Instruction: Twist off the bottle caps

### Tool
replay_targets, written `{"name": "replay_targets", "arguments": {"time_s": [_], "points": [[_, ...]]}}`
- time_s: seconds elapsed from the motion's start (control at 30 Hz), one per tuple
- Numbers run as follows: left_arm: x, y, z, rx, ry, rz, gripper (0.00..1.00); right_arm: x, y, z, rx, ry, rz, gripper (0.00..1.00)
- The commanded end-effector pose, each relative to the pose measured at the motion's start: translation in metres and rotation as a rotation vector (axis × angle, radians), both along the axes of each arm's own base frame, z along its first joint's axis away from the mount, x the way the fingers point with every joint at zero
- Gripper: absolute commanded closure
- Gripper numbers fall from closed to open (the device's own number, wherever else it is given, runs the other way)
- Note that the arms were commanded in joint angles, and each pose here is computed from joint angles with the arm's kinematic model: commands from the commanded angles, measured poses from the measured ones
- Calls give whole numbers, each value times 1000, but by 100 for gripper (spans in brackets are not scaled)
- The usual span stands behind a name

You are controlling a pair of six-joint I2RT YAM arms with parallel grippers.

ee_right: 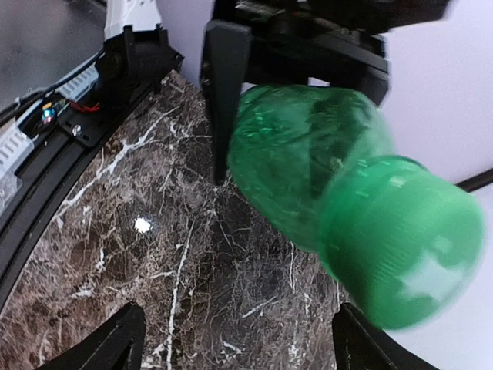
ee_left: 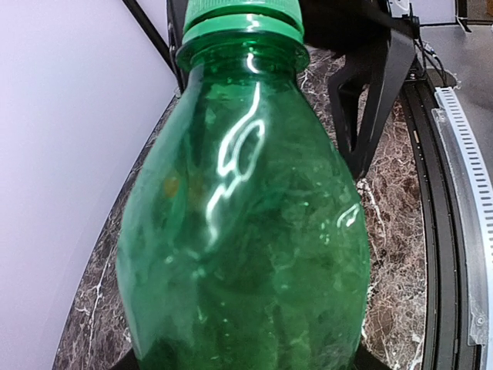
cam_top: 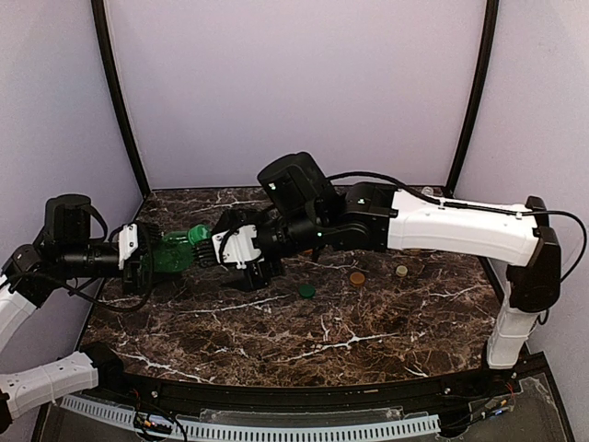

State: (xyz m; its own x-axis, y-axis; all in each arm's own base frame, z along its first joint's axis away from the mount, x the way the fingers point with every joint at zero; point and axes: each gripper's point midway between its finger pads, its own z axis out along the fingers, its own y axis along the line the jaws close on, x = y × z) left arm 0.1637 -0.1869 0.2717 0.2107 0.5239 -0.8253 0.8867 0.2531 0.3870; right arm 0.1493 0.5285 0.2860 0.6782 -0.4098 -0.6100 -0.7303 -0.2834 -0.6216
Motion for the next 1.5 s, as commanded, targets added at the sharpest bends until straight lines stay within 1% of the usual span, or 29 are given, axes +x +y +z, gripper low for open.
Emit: {"name": "replay_targets", "arguments": {"time_s": [0.0, 0.07, 0.1, 0.17, 0.2, 0.23, 0.27, 0.3, 0.33, 0.37, 0.4, 0.43, 0.57, 0.67, 0.7, 0.73, 0.77, 0.83, 0.9, 1.03, 1.13, 1.27, 1.33, 1.47], "points": [[12, 6, -9, -6, -20, 78, 72, 3, -16, 70, 253, 152, -55, 14], [23, 12, -11, 0, -60, 137, 72, 12, -20, 81, 307, 237, -99, 13], [29, 14, -10, 0, -95, 159, 72, 18, -20, 84, 333, 326, -138, 13], [48, 25, -7, 18, -189, 259, 72, 30, -15, 90, 368, 501, -213, 14], [62, 38, -10, 51, -236, 353, 72, 38, -11, 91, 384, 592, -272, 15], [71, 43, 0, 64, -332, 385, 72, 48, -8, 92, 407, 685, -337, 15], [80, 56, -5, 111, -384, 460, 71, 58, -4, 89, 423, 796, -403, 16], [87, 61, 6, 149, -504, 480, 71, 63, 0, 87, 428, 906, -435, 17], [93, 72, -1, 201, -551, 533, 71, 70, 4, 85, 436, 996, -465, 18], [96, 76, 12, 221, -656, 550, 71, 75, 8, 83, 440, 1074, -487, 20], [97, 81, 7, 247, -688, 574, 71, 78, 13, 84, 451, 1134, -495, 21], [95, 84, 19, 244, -756, 586, 71, 81, 17, 83, 462, 1168, -494, 21], [91, 96, 17, 254, -802, 639, 72, 83, 33, 87, 523, 1253, -444, 20], [90, 107, 3, 297, -811, 675, 73, 81, 46, 81, 513, 1284, -421, 20], [87, 108, 4, 292, -831, 678, 73, 80, 50, 79, 508, 1288, -408, 19], [87, 108, -8, 315, -829, 667, 73, 79, 53, 77, 503, 1289, -400, 19], [84, 108, -6, 301, -850, 671, 73, 79, 58, 70, 490, 1294, -401, 19], [83, 109, -19, 301, -850, 669, 74, 77, 65, 64, 478, 1293, -395, 19], [83, 108, -40, 296, -821, 666, 74, 79, 69, 54, 470, 1291, -406, 19], [82, 108, -63, 231, -750, 677, 74, 83, 74, 32, 453, 1285, -434, 18], [83, 111, -69, 161, -698, 715, 75, 85, 75, 20, 442, 1274, -453, 18], [83, 117, -76, 102, -645, 743, 75, 85, 79, 7, 419, 1271, -455, 19], [82, 115, -76, 83, -638, 729, 75, 84, 82, 2, 403, 1267, -449, 19], [76, 102, -78, 35, -595, 644, 75, 85, 90, -4, 384, 1257, -429, 20]]}}
